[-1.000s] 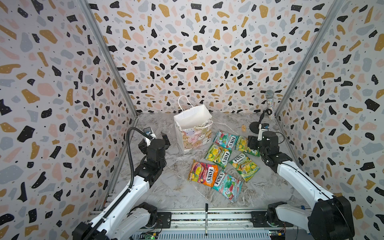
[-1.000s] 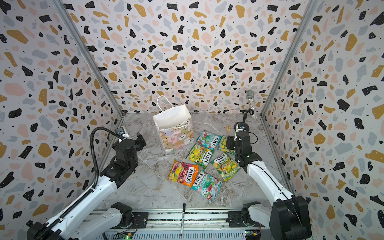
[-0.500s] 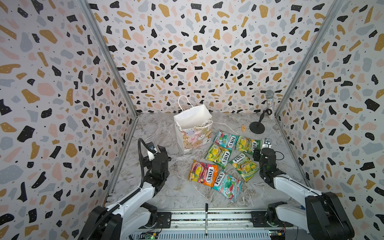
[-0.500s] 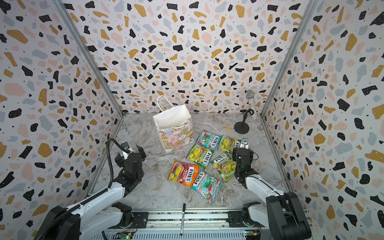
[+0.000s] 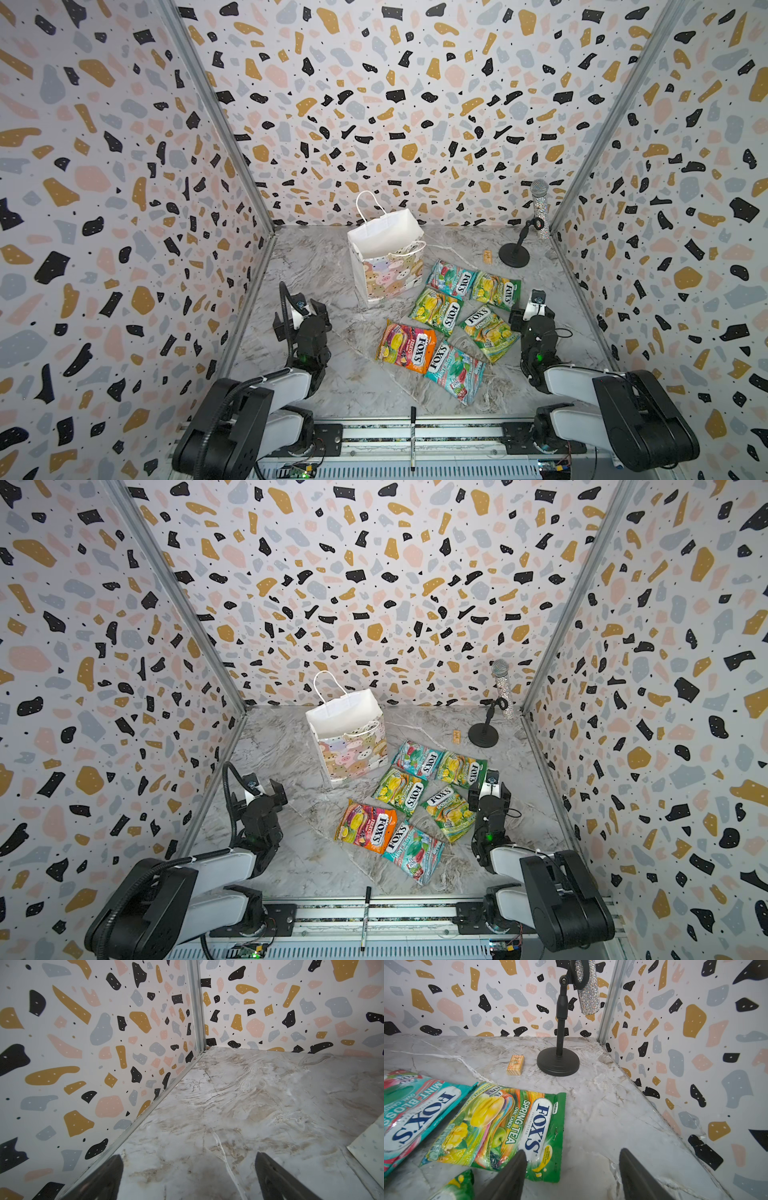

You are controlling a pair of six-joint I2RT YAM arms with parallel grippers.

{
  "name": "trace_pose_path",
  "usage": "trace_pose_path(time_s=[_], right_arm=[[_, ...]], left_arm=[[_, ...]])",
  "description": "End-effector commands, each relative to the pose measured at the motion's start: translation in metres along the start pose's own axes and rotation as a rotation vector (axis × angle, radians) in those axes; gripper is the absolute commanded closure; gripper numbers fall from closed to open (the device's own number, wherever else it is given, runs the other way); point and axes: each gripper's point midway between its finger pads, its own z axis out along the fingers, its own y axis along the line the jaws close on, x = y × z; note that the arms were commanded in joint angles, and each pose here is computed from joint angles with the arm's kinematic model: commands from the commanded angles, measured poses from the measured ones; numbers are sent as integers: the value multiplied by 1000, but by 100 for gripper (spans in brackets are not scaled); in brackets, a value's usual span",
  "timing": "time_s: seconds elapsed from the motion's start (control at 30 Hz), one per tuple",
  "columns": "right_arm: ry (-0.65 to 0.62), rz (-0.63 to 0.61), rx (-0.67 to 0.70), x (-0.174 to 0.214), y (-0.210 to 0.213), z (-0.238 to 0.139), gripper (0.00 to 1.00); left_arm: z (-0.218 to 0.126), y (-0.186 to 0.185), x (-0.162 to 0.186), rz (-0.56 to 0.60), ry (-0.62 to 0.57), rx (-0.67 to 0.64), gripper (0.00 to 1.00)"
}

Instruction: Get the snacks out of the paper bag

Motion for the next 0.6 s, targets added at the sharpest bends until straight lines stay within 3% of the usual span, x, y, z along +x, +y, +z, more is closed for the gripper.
trace_pose_path(time_s=[0.0,0.37,0.57], right_arm=[[-142,60,-68,-33,5,-1,28],[-195,86,-144,-35,9,-2,27],[-178,92,-155,-25,10,6,24]], left_arm=[[-3,-5,-32,-80,-148,64,0],[3,-19,-23,-52,-142,161,0],[16,-20,-15,-51,-96,118,0]])
